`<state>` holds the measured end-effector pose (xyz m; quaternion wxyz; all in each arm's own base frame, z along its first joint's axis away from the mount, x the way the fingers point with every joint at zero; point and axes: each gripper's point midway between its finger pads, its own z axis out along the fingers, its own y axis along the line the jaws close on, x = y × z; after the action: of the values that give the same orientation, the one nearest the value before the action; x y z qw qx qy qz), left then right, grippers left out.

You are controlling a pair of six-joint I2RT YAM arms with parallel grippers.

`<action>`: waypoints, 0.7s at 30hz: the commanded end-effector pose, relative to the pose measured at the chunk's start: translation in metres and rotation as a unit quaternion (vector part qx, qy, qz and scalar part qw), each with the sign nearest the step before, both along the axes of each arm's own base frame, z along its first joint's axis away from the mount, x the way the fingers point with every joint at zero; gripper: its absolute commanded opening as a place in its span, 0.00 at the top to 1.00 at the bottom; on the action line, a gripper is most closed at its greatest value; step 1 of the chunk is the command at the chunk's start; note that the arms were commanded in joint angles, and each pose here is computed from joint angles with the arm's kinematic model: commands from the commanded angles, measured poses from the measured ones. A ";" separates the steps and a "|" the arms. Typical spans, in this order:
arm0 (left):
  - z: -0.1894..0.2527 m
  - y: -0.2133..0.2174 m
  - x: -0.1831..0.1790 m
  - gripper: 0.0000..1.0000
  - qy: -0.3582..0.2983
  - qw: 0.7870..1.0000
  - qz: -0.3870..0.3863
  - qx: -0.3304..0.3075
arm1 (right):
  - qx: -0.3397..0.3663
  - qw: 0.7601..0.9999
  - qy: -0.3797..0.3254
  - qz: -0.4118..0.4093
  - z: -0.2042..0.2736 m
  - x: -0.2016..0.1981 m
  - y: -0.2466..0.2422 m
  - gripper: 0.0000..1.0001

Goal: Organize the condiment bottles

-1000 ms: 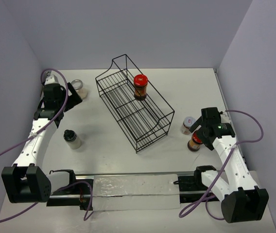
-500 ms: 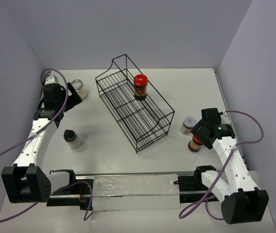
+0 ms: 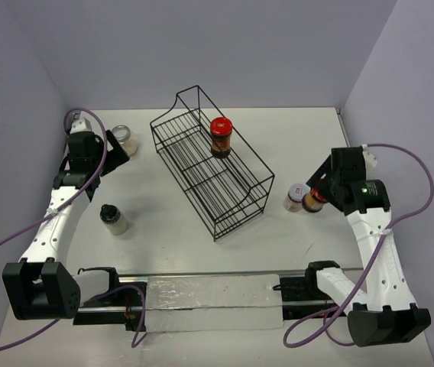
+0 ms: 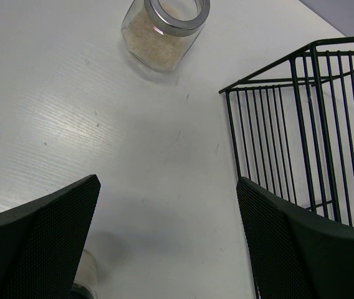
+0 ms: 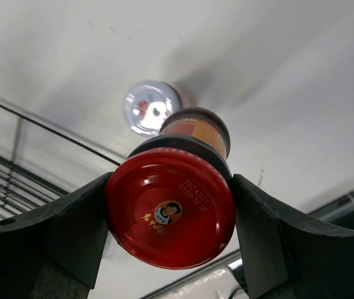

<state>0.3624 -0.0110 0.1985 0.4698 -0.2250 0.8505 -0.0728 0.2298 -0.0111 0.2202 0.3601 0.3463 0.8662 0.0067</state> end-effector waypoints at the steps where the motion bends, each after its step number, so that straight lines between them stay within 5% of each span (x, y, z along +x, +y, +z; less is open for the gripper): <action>1: 0.013 -0.005 0.001 0.00 -0.016 1.000 -0.010 -0.004 | -0.016 0.994 -0.091 0.050 0.080 0.033 0.006 0.91; 13: 0.008 -0.001 0.001 0.00 -0.006 1.000 -0.001 0.005 | -0.029 0.951 -0.216 0.218 0.237 0.089 0.084 0.91; 21: 0.006 0.004 -0.001 0.01 0.000 1.000 0.008 0.016 | -0.017 0.922 -0.229 0.311 0.247 0.094 0.156 0.91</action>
<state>0.3584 -0.0086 0.1939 0.4611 -0.2284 0.8551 -0.0629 0.3286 0.1236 0.4391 0.4952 0.0732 0.8527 0.1493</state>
